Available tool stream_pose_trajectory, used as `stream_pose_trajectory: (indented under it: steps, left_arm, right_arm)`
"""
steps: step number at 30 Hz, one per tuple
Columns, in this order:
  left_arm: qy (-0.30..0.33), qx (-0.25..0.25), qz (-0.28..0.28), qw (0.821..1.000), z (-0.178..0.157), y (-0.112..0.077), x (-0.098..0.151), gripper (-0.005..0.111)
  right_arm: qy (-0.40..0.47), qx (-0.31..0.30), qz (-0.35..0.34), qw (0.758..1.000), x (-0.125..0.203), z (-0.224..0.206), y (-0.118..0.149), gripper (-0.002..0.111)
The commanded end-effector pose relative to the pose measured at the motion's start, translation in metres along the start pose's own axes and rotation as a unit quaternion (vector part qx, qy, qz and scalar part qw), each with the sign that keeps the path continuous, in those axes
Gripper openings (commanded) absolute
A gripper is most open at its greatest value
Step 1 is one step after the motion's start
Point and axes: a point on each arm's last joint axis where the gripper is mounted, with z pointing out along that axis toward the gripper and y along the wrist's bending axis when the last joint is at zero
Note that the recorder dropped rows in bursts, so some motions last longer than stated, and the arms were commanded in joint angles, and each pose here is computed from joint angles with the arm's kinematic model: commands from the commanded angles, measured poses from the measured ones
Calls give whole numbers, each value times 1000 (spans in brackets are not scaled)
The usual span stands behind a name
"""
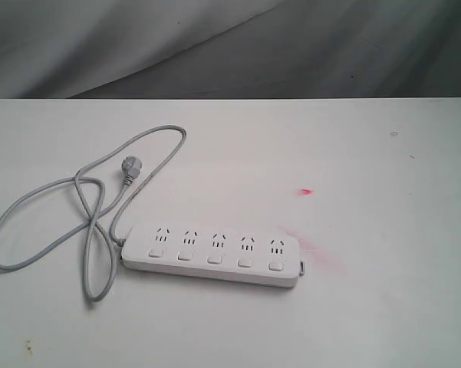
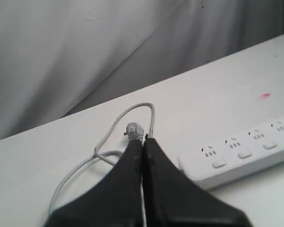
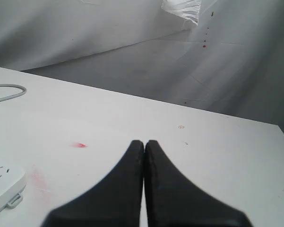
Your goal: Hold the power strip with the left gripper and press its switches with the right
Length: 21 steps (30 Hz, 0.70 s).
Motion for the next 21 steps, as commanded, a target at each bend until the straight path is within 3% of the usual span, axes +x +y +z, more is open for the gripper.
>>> stream_pose_trajectory:
  steps: [1, 2, 4, 7, 12, 14, 21]
  left_arm:
    - [-27, 26, -216, 976, 0, -4, -5, 0]
    - [-31, 31, -250, 967, 0, -4, -6, 0]
    - [-59, 18, -264, 963, -1, 0, -10, 0]
    - [-80, 18, -343, 936, -1, 2, -14, 0]
    - [-69, 32, -374, 924, -1, -1, -13, 0]
    - [-55, 48, -368, 927, -2, -4, -13, 0]
    - [-41, 109, -306, 945, -17, -9, -53, 0]
  right_arm:
    - [-1, 3, -4, 1000, 1, 0, 0, 0]
    - [-1, 3, -4, 1000, 1, 0, 0, 0]
    - [-1, 3, -4, 1000, 1, 0, 0, 0]
    - [-1, 3, -4, 1000, 1, 0, 0, 0]
    - [-1, 3, -4, 1000, 1, 0, 0, 0]
    - [-1, 3, -4, 1000, 1, 0, 0, 0]
    - [-1, 3, -4, 1000, 1, 0, 0, 0]
